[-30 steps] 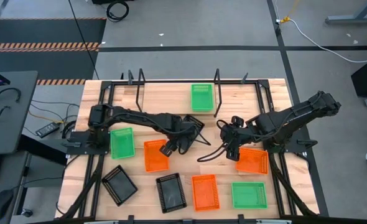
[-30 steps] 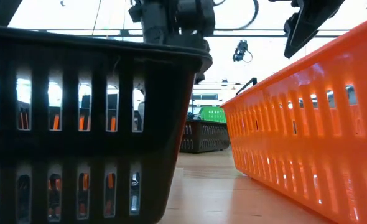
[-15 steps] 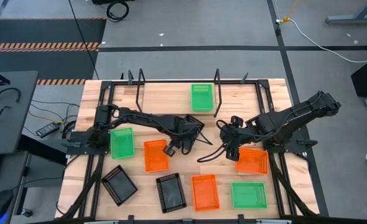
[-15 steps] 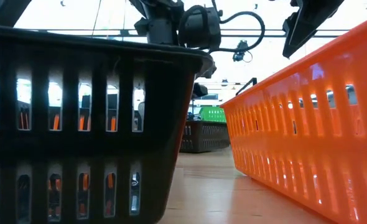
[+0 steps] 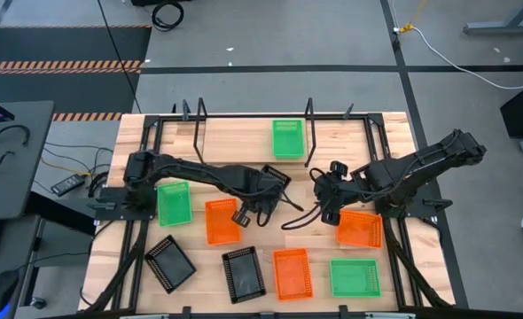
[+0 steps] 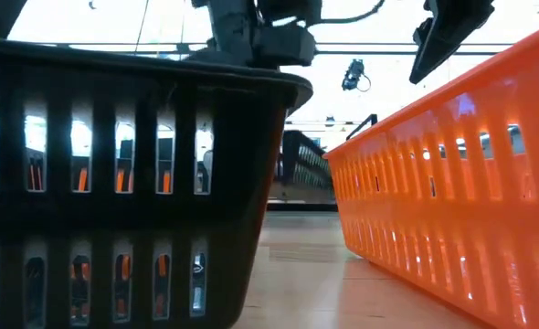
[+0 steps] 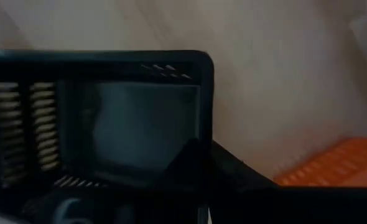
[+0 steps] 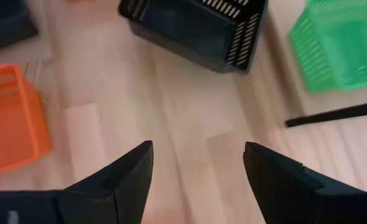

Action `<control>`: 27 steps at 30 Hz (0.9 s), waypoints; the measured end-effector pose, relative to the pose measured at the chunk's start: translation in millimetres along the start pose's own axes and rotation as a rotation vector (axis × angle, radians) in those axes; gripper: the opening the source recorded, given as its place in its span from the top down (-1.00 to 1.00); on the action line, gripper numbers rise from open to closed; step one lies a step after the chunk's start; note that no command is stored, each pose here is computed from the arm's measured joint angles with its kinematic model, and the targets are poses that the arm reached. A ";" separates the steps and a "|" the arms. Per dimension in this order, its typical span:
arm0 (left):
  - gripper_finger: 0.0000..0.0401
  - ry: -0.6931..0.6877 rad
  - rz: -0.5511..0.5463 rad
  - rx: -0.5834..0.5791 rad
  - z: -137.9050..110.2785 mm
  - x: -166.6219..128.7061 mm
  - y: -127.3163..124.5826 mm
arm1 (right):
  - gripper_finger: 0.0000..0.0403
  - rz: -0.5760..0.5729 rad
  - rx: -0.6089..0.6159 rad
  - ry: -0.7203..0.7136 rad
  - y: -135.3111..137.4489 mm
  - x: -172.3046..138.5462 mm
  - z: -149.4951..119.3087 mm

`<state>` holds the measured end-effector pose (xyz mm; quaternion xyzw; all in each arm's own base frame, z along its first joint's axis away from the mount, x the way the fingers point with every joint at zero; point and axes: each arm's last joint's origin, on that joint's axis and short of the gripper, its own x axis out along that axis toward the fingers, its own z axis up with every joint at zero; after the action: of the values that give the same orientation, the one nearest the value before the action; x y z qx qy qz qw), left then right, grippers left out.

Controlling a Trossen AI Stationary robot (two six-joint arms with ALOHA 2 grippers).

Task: Stack baskets on shelf by color
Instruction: Put the top black bin on the shelf

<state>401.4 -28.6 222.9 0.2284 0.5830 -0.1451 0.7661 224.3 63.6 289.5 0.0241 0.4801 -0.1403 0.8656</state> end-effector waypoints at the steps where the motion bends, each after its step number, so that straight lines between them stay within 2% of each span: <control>1: 0.95 -0.003 0.004 -0.015 0.2 -6.4 -0.5 | -0.26 -0.010 0.002 -0.011 -0.6 0.1 0.9; 5: 0.95 0.001 0.074 -0.067 -3.9 -38.0 -2.0 | -0.26 -0.048 0.024 -0.048 -4.3 1.0 4.8; 14: 0.95 0.134 0.172 -0.223 -40.9 -73.8 14.4 | -0.26 -0.049 0.032 -0.229 -8.2 2.4 26.7; 19: 0.95 0.147 0.125 -0.325 -72.8 -74.7 55.0 | -0.26 -0.060 0.067 -0.314 -9.7 1.9 36.3; 23: 0.95 0.145 0.126 -0.418 -103.7 -75.2 90.1 | -0.26 -0.100 0.074 -0.327 -11.1 2.0 36.9; 27: 0.95 0.081 0.113 -0.502 -128.4 -77.1 117.0 | -0.26 -0.113 0.067 -0.315 -11.7 2.4 35.5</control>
<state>330.9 134.6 290.3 0.0690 0.6171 0.0562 0.7818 251.6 45.6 307.7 0.0037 0.3340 -0.2070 0.9195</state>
